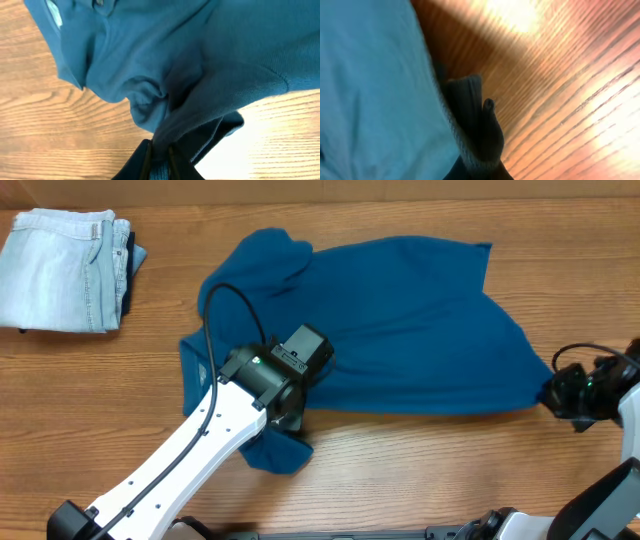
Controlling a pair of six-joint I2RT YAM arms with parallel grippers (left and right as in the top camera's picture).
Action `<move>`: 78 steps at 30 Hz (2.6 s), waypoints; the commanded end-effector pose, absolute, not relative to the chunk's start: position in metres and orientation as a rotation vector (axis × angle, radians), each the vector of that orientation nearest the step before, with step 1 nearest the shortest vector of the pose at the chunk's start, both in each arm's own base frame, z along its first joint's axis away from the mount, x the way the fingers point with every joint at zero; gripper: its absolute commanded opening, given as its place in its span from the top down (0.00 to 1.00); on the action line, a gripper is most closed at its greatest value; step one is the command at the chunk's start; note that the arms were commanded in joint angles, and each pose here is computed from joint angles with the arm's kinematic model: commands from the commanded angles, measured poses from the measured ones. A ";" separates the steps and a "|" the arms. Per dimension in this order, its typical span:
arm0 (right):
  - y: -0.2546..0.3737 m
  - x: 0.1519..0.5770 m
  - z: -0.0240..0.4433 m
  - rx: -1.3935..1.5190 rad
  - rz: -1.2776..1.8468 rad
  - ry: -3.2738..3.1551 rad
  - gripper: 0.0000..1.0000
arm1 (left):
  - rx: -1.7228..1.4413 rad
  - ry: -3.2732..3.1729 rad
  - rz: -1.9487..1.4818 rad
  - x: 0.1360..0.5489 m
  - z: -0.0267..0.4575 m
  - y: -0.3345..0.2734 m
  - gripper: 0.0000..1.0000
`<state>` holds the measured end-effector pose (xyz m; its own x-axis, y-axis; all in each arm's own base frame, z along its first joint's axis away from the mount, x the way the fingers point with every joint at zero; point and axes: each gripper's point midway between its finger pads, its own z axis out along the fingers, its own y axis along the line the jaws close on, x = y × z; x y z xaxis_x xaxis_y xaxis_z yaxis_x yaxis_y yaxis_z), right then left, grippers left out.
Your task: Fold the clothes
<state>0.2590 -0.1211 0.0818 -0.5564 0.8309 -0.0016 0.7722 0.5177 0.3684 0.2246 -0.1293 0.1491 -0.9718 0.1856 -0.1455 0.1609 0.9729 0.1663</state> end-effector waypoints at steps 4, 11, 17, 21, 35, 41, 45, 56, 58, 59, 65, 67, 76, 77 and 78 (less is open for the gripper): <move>-0.130 0.269 0.108 1.340 0.469 2.563 0.96 | 0.303 2.904 0.264 0.234 0.172 -0.125 0.85; -0.140 0.257 0.105 1.428 0.346 2.565 0.96 | 0.308 2.944 0.327 0.220 0.189 -0.112 0.88; -0.146 0.250 0.118 1.426 0.261 2.531 0.96 | 0.242 2.878 0.296 0.217 0.220 -0.104 0.90; -0.148 0.247 0.128 1.412 0.220 2.507 0.96 | 0.226 2.834 0.250 0.212 0.233 -0.100 0.88; -0.154 0.233 0.135 1.483 0.113 2.474 0.96 | 0.275 2.897 0.339 0.191 0.234 -0.082 0.87; -0.156 0.255 0.147 1.392 0.194 2.399 0.96 | 0.372 2.879 0.364 0.193 0.235 -0.081 0.84; -0.147 0.276 0.156 1.281 0.324 2.365 0.96 | 0.384 2.830 0.361 0.204 0.238 -0.084 0.83; -0.146 0.275 0.156 1.283 0.329 2.367 0.96 | 0.464 2.882 0.122 0.204 0.221 -0.120 0.77; -0.147 0.275 0.156 1.283 0.324 2.366 0.96 | 0.464 2.929 0.022 0.197 0.208 -0.132 0.73; -0.147 0.276 0.156 1.283 0.324 2.366 0.96 | 0.407 2.948 0.026 0.197 0.201 -0.132 0.67; -0.147 0.275 0.156 1.284 0.325 2.367 0.96 | -0.273 3.019 0.224 0.187 0.163 -0.093 0.59; -0.147 0.275 0.156 1.286 0.325 2.365 0.96 | -0.397 3.052 0.159 0.183 0.154 -0.093 0.59; -0.146 0.274 0.155 1.294 0.329 2.372 0.96 | -0.679 3.130 -0.249 0.159 0.101 -0.103 0.53; -0.145 0.273 0.155 1.295 0.330 2.373 0.96 | -0.710 3.136 -0.275 0.154 0.095 -0.102 0.53; -0.145 0.273 0.154 1.295 0.330 2.374 0.96 | -0.749 3.134 -0.307 0.150 0.091 -0.102 0.53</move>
